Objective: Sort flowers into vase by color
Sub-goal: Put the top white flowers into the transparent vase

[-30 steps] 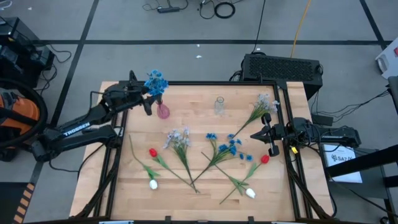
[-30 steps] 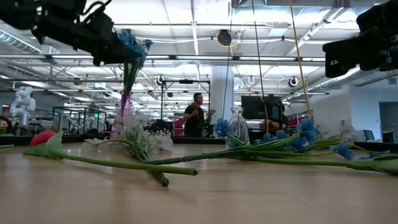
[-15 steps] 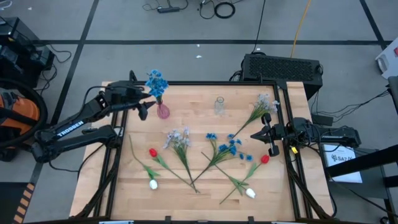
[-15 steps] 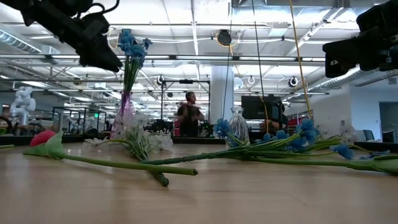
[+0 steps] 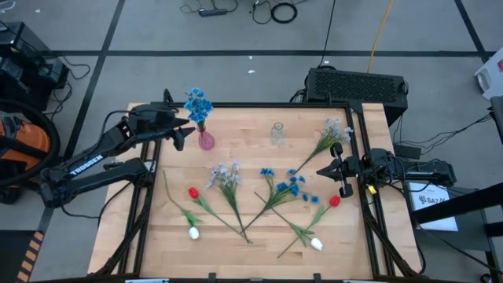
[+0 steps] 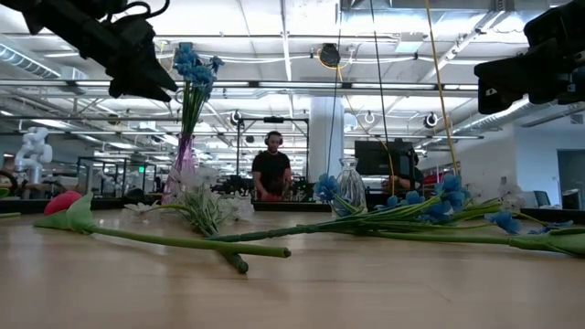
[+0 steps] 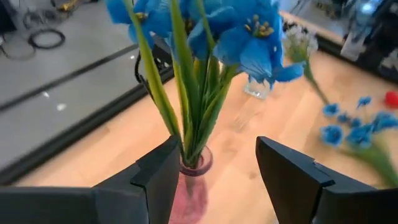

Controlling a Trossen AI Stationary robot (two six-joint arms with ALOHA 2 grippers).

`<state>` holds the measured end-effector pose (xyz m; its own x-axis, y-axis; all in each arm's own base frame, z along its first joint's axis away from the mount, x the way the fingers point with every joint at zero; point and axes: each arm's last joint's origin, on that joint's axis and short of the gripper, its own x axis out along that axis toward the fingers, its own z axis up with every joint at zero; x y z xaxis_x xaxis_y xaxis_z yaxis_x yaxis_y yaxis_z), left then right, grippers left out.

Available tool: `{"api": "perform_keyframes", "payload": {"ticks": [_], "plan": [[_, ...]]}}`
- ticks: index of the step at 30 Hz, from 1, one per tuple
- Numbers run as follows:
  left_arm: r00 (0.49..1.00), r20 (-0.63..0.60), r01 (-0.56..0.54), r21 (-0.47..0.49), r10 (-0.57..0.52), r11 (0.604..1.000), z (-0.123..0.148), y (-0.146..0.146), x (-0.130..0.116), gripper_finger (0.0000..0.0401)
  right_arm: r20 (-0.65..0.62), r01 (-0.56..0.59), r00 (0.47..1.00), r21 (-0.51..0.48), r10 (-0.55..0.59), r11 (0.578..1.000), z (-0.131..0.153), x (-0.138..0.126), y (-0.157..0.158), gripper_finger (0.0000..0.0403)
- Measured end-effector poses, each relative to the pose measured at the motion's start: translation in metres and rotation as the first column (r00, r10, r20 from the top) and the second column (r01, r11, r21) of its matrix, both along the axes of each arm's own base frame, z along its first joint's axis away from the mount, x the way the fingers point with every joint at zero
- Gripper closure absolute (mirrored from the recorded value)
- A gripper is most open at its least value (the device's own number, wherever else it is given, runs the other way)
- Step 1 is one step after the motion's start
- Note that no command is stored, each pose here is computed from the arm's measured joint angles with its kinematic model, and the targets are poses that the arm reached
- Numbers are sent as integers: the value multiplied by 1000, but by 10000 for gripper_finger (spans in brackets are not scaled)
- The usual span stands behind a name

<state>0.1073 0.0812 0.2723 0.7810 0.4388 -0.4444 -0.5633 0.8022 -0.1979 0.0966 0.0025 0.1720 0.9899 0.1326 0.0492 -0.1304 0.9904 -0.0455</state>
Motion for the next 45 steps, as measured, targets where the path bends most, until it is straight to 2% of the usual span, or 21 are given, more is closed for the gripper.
{"api": "perform_keyframes", "payload": {"ticks": [6,16,23,26,28,32,34,36,37,40,42,45], "plan": [[998,52,-27,-130,34,991,0,-12,1,184,0,0,1000,0,0,1000,0,0,0,403],[988,114,-72,-278,107,958,0,-33,11,184,1,0,1000,0,0,1000,0,0,0,403],[983,117,-101,-286,139,953,-2,-50,19,184,2,1,1000,0,-1,1000,0,0,0,403],[983,98,-121,-285,155,951,-4,-53,22,184,-3,49,999,22,-48,999,0,0,-1,403],[988,74,-109,-266,133,958,-6,-55,23,184,-9,130,991,42,-130,991,-1,0,-4,403],[996,-68,-63,-171,52,983,-14,-56,23,184,-10,267,963,113,-268,957,0,0,-8,403],[990,-140,-38,-136,19,990,-18,-57,21,184,-9,288,957,166,-291,943,1,0,-9,403],[979,-203,-11,-102,-10,995,-22,-57,21,184,-10,309,948,260,-318,915,2,0,-10,403],[974,-224,-2,-96,-19,995,-23,-57,20,184,-18,327,940,315,-339,891,4,-1,-11,403],[966,-254,39,-70,-55,997,-24,-58,20,184,-74,429,892,453,-446,782,9,-2,-14,403],[954,-279,105,-40,-112,994,-24,-59,21,184,-112,495,854,475,-508,727,14,-1,-16,403],[941,-301,159,-10,-155,987,-24,-61,21,184,-141,562,807,485,-574,671,28,2,-18,403]]}}
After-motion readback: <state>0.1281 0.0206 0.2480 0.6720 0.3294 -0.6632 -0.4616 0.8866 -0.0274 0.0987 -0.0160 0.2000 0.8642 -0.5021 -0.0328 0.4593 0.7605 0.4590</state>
